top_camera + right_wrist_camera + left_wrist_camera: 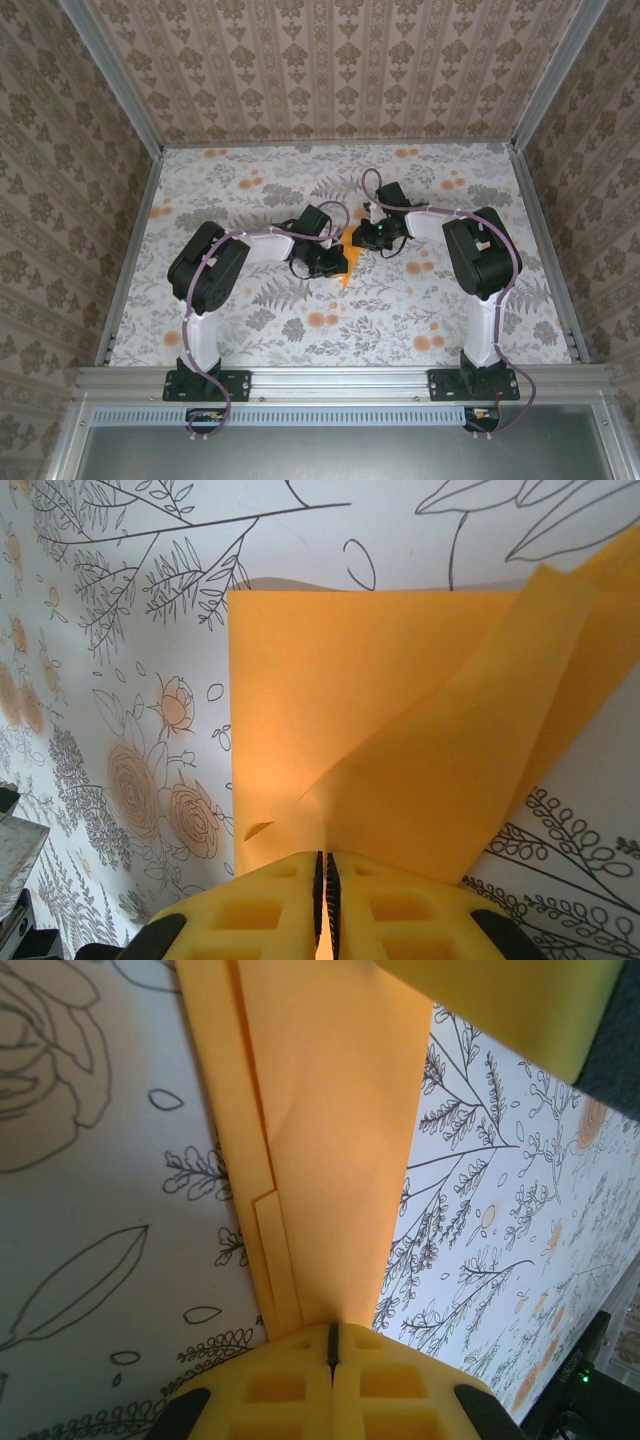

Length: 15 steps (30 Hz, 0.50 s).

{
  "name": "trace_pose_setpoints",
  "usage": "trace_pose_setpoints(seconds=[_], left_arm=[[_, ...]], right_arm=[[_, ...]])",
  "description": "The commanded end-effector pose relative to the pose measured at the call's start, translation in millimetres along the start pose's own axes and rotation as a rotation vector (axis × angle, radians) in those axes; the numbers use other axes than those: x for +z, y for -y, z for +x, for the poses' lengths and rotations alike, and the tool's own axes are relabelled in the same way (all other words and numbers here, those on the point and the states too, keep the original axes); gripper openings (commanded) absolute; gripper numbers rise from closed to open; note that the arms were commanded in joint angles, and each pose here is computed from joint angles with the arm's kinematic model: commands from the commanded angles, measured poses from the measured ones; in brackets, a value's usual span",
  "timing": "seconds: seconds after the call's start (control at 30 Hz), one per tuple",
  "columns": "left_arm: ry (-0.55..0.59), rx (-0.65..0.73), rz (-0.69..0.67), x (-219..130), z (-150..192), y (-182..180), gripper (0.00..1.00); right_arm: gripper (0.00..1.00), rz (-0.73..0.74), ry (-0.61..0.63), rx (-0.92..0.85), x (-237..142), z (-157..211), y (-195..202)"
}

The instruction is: Fold a paper plane with a square sheet of paper (fold left side to right side)

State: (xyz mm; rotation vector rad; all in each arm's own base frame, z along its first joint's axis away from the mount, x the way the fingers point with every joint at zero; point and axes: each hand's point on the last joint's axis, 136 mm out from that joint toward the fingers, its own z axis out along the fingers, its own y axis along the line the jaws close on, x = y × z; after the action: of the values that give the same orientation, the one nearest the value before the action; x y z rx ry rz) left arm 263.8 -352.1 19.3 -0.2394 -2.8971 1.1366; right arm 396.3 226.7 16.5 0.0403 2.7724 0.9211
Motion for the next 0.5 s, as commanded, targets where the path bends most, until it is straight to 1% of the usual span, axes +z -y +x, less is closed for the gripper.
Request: trace_pose_setpoints(seconds=[0.0,0.2,0.47], left_arm=[[-0.070,-0.066,-0.167,10,28,-46,0.04],[-0.070,-0.066,-0.166,11,28,-46,0.04],[-0.071,-0.063,-0.165,11,28,-46,0.04]], right_arm=[[0.14,0.079,0.027,0.002,2,-13,24],[0.14,0.057,0.049,0.015,-1,-29,26],[0.14,0.043,0.063,0.051,-2,-48,41]])
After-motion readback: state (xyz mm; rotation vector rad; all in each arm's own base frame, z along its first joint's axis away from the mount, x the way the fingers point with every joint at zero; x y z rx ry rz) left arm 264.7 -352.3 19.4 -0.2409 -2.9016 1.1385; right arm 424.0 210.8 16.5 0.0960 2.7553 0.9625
